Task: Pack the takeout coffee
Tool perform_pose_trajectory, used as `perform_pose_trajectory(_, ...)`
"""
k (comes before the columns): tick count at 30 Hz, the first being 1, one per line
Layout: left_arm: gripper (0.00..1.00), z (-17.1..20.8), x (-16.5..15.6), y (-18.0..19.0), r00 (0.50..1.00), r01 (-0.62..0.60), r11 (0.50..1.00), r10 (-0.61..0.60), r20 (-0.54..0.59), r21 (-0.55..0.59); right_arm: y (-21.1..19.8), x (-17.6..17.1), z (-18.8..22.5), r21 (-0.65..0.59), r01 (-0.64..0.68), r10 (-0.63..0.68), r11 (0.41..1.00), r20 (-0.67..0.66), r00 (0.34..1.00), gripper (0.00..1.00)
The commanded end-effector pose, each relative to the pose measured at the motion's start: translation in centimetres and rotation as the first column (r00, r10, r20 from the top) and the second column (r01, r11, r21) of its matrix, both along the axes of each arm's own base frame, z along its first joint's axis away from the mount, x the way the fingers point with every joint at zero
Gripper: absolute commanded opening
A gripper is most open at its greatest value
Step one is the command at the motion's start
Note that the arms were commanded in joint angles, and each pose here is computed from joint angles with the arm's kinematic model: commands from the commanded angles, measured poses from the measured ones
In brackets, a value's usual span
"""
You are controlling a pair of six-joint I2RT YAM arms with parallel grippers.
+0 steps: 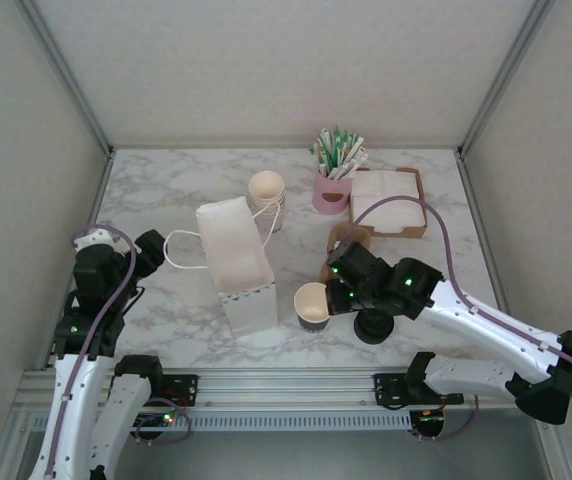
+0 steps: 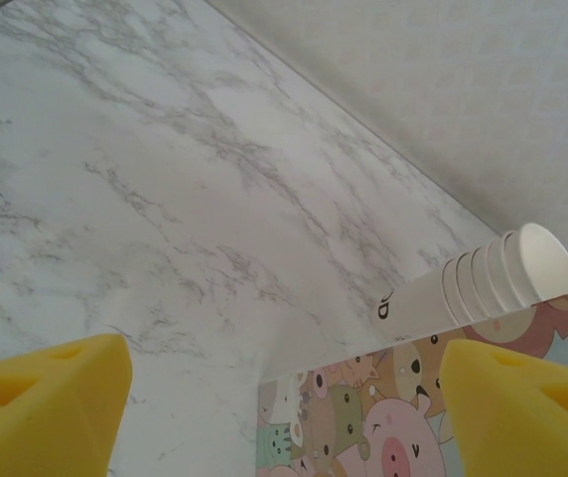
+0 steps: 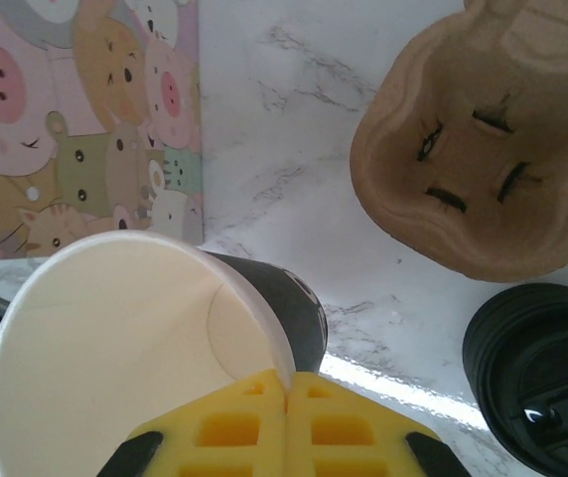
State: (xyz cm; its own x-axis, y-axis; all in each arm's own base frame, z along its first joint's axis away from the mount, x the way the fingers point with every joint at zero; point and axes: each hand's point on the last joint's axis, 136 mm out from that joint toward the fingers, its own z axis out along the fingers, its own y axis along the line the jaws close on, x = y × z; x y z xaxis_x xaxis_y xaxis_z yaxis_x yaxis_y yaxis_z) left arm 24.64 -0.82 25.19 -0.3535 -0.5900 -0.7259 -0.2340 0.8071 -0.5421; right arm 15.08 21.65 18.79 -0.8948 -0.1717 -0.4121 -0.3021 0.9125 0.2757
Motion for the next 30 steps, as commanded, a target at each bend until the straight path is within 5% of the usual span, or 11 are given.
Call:
perform_pose_trajectory(1, 0.81, 0.4, 0.1, 0.3, 1.000, -0.002, 1.000, 0.001, 0.015, 0.019, 0.6, 0.7, -0.9, 0.018, 0.043, -0.044, 0.999, 0.016, 0.999, 0.00)
perform_pose_trajectory(10, 0.81, 0.2, 0.2, 0.2, 1.000, 0.003, 1.000, -0.003, 0.010, 0.019, 0.7, 1.2, -5.6, -0.095, 0.085, -0.089, 0.992, -0.033, 0.996, 0.00)
perform_pose_trajectory(19, 0.81, 0.0, 0.4, 0.2, 1.000, 0.005, 1.000, -0.005, -0.002, 0.021, 1.5, 2.7, -6.7, -0.067, 0.124, -0.122, 0.990, 0.039, 0.992, 0.00)
perform_pose_trajectory(30, 0.81, 0.0, 0.4, 0.0, 1.000, 0.014, 1.000, -0.014, -0.003, 0.017, 0.7, 2.6, -7.7, -0.105, 0.138, -0.133, 0.985, 0.055, 0.990, 0.16)
